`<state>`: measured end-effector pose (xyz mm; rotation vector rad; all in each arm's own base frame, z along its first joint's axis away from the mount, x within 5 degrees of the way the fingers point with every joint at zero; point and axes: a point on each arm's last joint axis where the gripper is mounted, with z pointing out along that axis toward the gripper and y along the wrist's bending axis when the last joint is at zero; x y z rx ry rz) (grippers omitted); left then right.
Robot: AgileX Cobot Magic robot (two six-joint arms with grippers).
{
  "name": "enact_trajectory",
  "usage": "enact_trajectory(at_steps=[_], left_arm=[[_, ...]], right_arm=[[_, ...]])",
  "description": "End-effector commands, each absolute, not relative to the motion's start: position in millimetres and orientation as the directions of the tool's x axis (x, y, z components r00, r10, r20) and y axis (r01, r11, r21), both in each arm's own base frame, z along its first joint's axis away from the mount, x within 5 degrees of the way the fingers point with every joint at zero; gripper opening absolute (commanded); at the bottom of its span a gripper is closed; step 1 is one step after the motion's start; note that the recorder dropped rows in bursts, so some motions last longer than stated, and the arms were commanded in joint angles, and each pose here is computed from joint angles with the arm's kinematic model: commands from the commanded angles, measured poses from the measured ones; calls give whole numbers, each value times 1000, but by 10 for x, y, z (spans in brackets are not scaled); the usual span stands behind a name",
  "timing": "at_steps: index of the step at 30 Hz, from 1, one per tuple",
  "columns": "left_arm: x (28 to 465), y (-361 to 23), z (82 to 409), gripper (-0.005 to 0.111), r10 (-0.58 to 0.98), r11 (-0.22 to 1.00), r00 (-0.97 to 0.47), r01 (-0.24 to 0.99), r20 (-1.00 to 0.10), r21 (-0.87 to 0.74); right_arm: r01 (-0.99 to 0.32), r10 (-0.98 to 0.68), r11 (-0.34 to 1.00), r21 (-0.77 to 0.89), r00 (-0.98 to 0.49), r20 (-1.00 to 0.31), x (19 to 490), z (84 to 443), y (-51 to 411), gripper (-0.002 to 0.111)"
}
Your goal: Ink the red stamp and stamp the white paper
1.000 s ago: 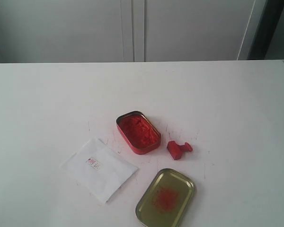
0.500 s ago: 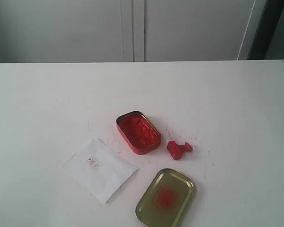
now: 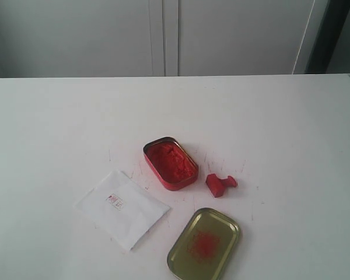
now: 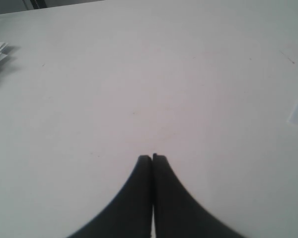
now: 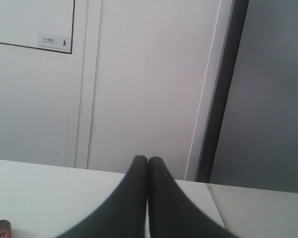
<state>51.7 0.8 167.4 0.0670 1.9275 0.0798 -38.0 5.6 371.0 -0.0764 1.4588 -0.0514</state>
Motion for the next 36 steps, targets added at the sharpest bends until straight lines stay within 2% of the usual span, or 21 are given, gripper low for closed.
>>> enact_trajectory(at_steps=[1,10,20,27,34,36], left_arm=[[517,5,1664,0,79,997,-354,11,-932,81],[517,5,1664,0,79,997,-354,11,-932,81],[517,5,1664,0,79,997,-354,11,-932,81],[517,5,1664,0,79,997,-354,11,-932,81],[517,5,1664,0,79,997,-354,11,-932,81],[517,5,1664,0,79,997,-354,11,-932,81]], right_arm=[[-28,-77,996,-80,87,-993,-311,3630,53,0],[-34,-76,997,-76,7,-997,-154,3419,50,0],[-45,-74,997,-67,-167,-983,119,2926,44,0],[-31,-63,998,-59,-132,-989,297,2682,32,0],[-36,-57,998,-50,-239,-969,405,2307,30,0],[-30,-55,998,-50,-209,-976,437,2269,25,0]])
